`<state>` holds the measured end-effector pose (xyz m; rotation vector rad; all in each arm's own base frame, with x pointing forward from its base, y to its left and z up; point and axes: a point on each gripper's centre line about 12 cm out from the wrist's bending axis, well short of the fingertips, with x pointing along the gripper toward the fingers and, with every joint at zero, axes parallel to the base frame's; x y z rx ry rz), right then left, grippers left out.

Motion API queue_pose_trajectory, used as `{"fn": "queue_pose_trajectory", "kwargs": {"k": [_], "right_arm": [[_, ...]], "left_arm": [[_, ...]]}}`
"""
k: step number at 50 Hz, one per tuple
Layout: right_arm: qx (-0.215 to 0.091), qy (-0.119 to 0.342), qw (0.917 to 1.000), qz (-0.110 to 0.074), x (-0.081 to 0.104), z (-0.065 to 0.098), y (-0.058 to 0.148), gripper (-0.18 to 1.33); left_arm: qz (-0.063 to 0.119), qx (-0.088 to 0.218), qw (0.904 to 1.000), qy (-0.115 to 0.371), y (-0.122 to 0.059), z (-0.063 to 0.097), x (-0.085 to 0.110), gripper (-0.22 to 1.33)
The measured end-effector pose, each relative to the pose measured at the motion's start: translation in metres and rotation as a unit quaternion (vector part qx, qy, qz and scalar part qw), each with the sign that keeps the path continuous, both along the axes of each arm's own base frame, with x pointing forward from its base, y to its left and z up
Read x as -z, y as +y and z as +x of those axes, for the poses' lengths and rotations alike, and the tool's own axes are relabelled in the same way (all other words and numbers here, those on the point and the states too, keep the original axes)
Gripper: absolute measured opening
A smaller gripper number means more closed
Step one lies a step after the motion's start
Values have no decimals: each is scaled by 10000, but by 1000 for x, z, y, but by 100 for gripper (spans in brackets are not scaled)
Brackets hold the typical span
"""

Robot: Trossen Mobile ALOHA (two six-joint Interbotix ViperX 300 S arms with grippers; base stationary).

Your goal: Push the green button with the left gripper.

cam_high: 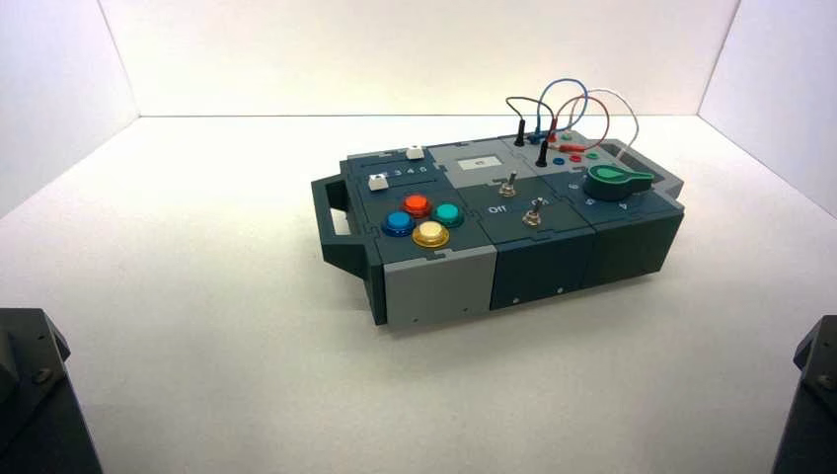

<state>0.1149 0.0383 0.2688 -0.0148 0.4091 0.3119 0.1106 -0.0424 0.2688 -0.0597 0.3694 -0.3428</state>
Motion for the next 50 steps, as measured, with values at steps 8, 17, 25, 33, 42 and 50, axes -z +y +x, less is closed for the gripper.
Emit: {"fn": "queue_pose_trajectory", "kwargs": {"k": [8, 17, 25, 33, 42, 50], "right_arm": [[0, -52, 10000, 15, -1, -1, 0, -15], [0, -52, 10000, 15, -1, -1, 0, -15], [4, -57, 10000, 24, -1, -1, 0, -15], [5, -79, 10000, 30, -2, -1, 0, -14], [1, -79, 10000, 31, -2, -1, 0, -15], [-1, -77, 10000, 38, -2, -1, 0, -15]], "left_arm": [[-10, 1, 10000, -5, 0, 0, 0, -17], [-5, 2, 10000, 10, 0, 0, 1, -17], [-10, 1, 10000, -5, 0, 0, 0, -17], [-14, 3, 10000, 5, 0, 0, 0, -16], [-27, 5, 10000, 66, -2, 3, 2, -17], [-73, 41, 9993, 356, -6, 11, 8, -17]]}}
